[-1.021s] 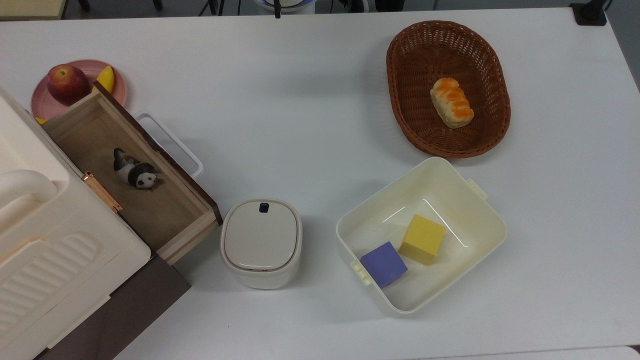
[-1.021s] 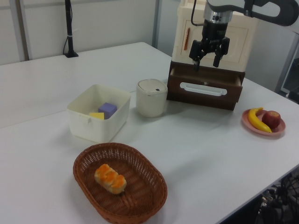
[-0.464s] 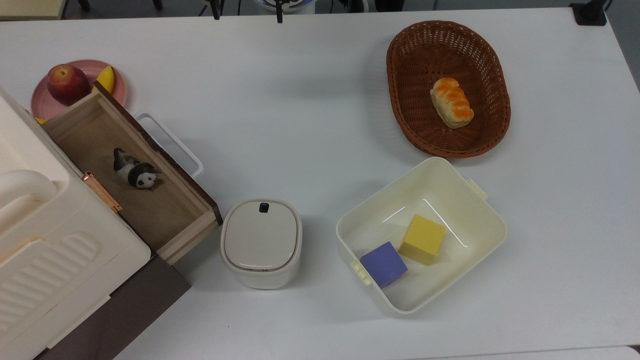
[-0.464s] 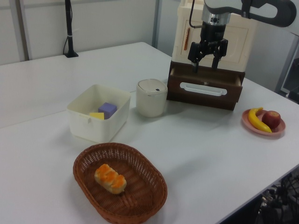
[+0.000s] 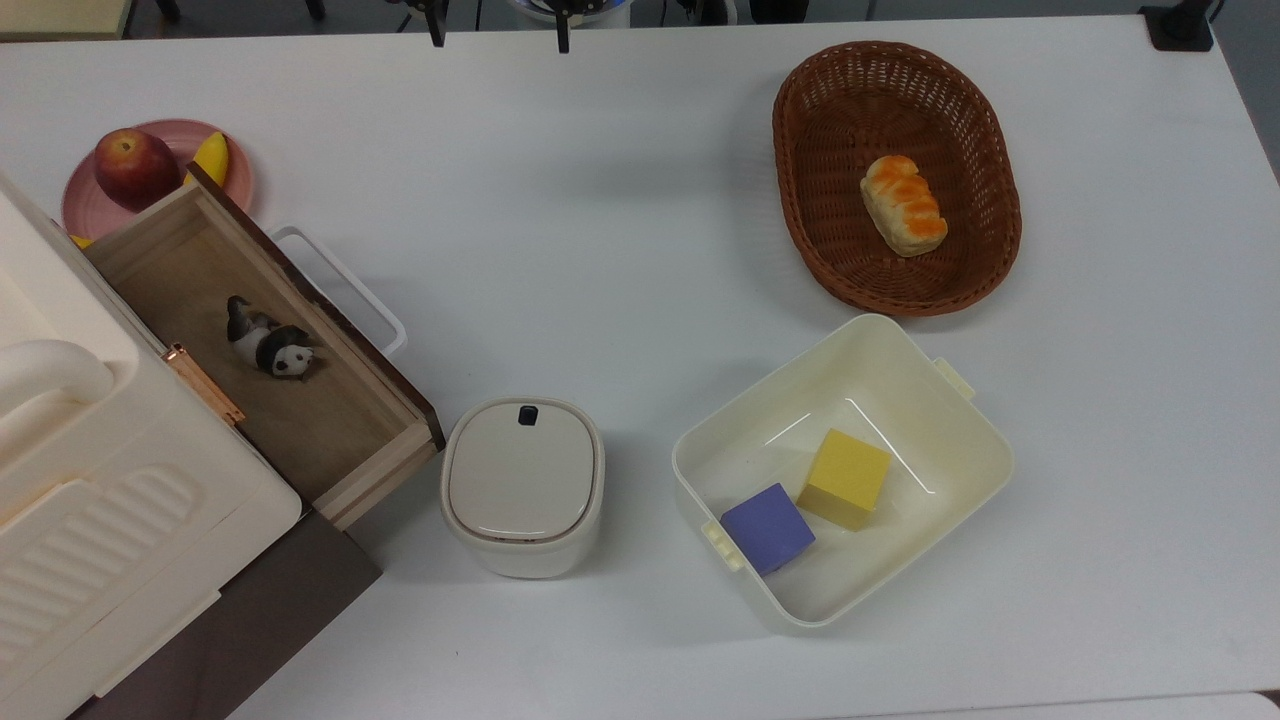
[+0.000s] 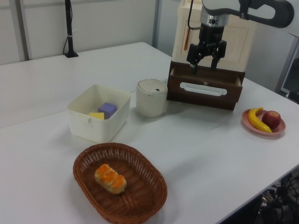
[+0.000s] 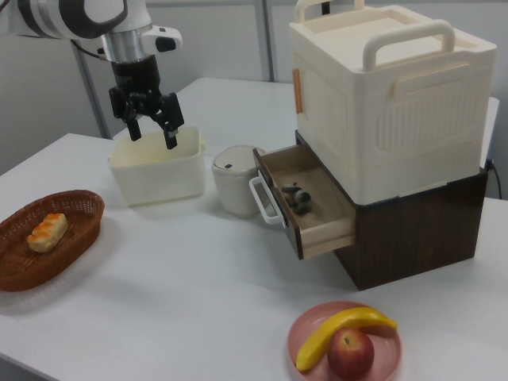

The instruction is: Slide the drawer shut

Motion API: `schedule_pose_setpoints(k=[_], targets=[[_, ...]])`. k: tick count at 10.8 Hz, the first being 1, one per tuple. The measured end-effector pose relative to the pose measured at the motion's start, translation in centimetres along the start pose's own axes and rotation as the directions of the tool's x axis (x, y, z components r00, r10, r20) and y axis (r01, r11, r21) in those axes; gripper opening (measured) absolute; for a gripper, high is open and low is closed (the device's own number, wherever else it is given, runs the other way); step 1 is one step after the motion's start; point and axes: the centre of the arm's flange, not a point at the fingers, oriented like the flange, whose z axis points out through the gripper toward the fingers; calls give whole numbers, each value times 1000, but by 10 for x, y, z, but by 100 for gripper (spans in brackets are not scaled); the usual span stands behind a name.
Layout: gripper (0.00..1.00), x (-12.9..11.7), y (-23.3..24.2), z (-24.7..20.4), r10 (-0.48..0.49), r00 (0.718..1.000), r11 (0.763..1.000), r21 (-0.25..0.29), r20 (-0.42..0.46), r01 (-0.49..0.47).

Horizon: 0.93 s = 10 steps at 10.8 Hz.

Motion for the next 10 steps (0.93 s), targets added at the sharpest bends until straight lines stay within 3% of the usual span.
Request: schedule_pose_setpoints(k=[3, 5, 6, 9, 10], targets=[[100, 1, -1, 1, -1, 1000, 1000, 0, 2, 1], [95, 1, -1, 2, -2, 1000, 1000, 0, 3, 2], [85, 1, -1, 2, -3, 1000, 1000, 0, 4, 3], [33, 1, -1, 4, -61, 998, 998, 0, 7, 61], [20, 1, -1, 4, -67, 998, 998, 0, 8, 67]])
